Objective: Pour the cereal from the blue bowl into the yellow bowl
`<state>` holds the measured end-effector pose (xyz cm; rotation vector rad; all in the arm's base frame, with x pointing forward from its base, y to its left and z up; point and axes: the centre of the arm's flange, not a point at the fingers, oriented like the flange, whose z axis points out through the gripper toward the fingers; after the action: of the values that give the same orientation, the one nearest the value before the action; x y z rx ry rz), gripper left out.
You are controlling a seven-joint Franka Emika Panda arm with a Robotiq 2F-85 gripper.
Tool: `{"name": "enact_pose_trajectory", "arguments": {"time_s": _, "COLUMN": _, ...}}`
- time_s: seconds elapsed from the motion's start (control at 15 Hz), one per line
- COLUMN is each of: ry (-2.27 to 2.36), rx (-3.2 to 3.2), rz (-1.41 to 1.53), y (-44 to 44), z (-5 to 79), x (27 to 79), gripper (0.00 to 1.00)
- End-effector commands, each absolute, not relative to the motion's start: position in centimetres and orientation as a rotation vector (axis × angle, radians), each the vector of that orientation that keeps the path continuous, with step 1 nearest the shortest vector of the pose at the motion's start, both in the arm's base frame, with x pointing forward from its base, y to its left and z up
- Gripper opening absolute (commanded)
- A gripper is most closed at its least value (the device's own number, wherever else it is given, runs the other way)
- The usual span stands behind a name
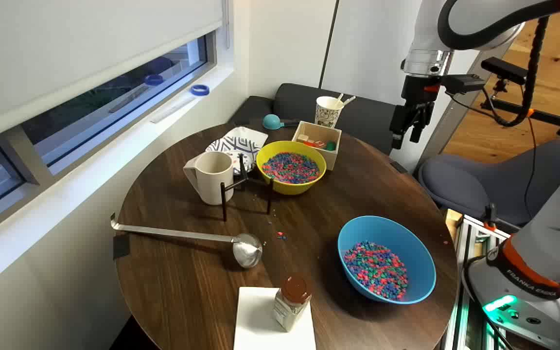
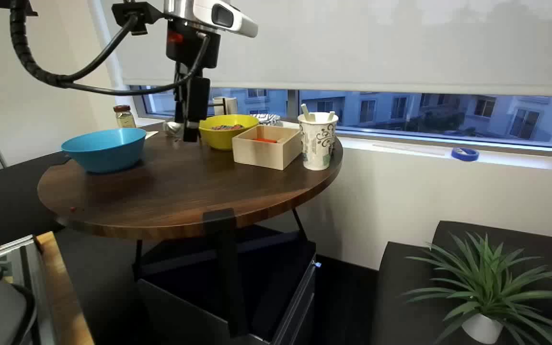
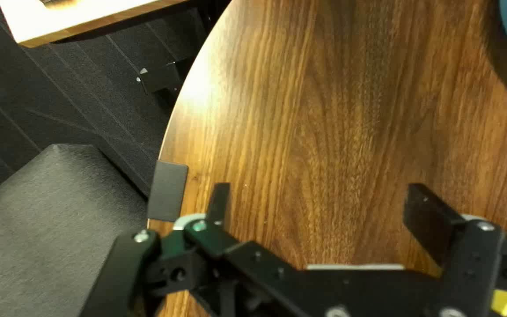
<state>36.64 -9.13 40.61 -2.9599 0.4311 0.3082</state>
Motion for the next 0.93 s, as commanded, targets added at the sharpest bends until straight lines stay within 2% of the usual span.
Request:
{"name": "enact_pose_trajectory", "arguments": {"time_s": 0.0, "ry": 0.431, "rx": -2.96, "rz": 0.309, "y": -9.1, "z": 40.6, "x": 36.6, "gripper": 1.0}}
{"name": "enact_pose_trajectory", "arguments": {"time_s": 0.47, "ry": 0.431, "rx": -2.96, "rz": 0.309, "y": -9.1, "z": 40.6, "x": 36.6, "gripper": 1.0}}
{"name": "enact_pose_trajectory", "arguments": {"time_s": 0.87, "ry": -0.146, "rx": -2.952, "rz": 0.294, "y": -1.1, "z": 39.5, "x": 34.2, "gripper": 1.0}}
